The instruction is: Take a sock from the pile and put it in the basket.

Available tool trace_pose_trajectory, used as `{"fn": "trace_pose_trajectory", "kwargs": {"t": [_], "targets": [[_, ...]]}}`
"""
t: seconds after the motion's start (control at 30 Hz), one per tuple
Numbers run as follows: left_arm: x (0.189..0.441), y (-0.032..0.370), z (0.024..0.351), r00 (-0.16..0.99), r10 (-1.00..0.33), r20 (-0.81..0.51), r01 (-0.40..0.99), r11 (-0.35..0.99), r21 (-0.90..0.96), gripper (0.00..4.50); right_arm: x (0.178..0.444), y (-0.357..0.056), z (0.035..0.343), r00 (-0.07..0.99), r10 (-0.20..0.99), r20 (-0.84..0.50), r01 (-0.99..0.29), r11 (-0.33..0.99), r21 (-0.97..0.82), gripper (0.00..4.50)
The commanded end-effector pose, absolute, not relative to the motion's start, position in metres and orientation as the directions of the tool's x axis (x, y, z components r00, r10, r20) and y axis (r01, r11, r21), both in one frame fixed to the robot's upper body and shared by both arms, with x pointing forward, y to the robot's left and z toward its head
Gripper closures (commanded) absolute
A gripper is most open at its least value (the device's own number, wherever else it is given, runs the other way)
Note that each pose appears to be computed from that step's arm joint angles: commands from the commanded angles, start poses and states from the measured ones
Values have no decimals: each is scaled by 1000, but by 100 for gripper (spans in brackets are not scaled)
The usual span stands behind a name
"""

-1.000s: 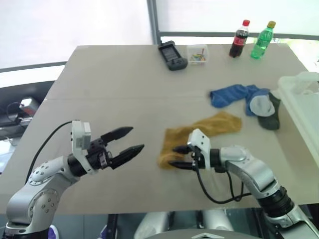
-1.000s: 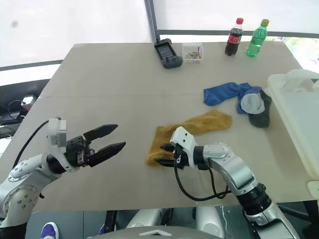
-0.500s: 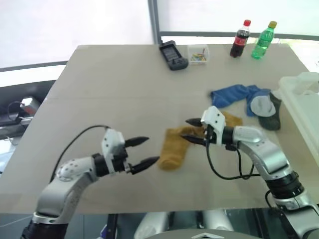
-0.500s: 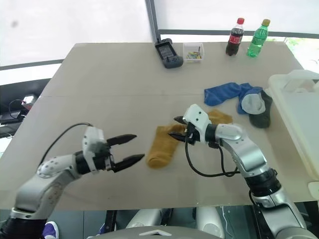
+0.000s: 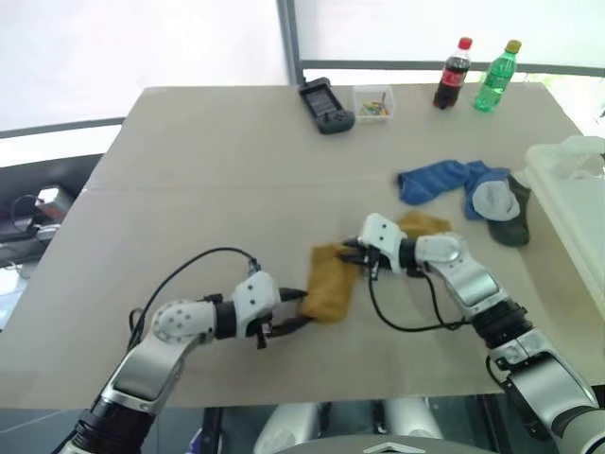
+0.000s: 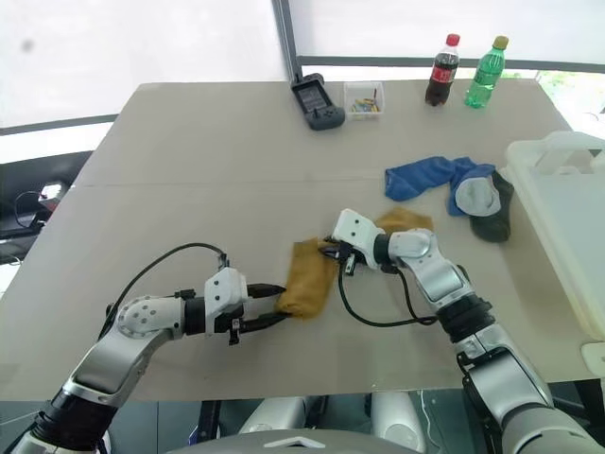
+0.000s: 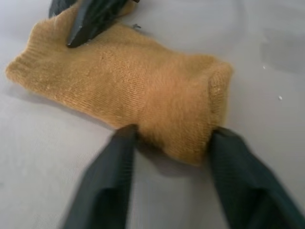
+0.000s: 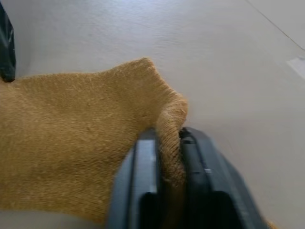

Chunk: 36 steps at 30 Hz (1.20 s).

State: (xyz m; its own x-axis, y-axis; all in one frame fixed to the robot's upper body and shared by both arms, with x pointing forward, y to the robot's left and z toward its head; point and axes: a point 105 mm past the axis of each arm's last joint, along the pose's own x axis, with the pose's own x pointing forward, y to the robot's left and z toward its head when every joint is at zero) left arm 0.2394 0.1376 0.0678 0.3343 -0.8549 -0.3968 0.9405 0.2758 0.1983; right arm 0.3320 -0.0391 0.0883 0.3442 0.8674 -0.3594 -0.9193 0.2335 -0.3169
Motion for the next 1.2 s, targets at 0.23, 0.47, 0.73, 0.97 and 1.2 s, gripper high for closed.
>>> {"fn": "trace_pose_trajectory", "kwargs": {"t": [0.23, 0.47, 0.73, 0.97, 1.2], "targets": [[234, 182, 80, 292, -847, -445, 953, 217, 212, 443, 300, -50, 114, 391, 876, -283, -899, 297, -323, 450], [235, 181, 82, 219, -863, -456, 969, 140, 201, 443, 282, -60, 106, 438, 839, -323, -889, 353, -292, 450], [234, 171, 78, 145, -873, -465, 979, 59, 195, 443, 259, -97, 83, 490, 753, -438, -872, 428, -238, 450], [244, 153, 82, 122, -899, -421, 970, 18, 242, 443, 251, -134, 70, 692, 549, -468, -698, 675, -240, 450], [250, 141, 97, 99, -944, -316, 983, 45, 175, 443, 236, -132, 70, 724, 503, -472, -651, 725, -226, 450]]}}
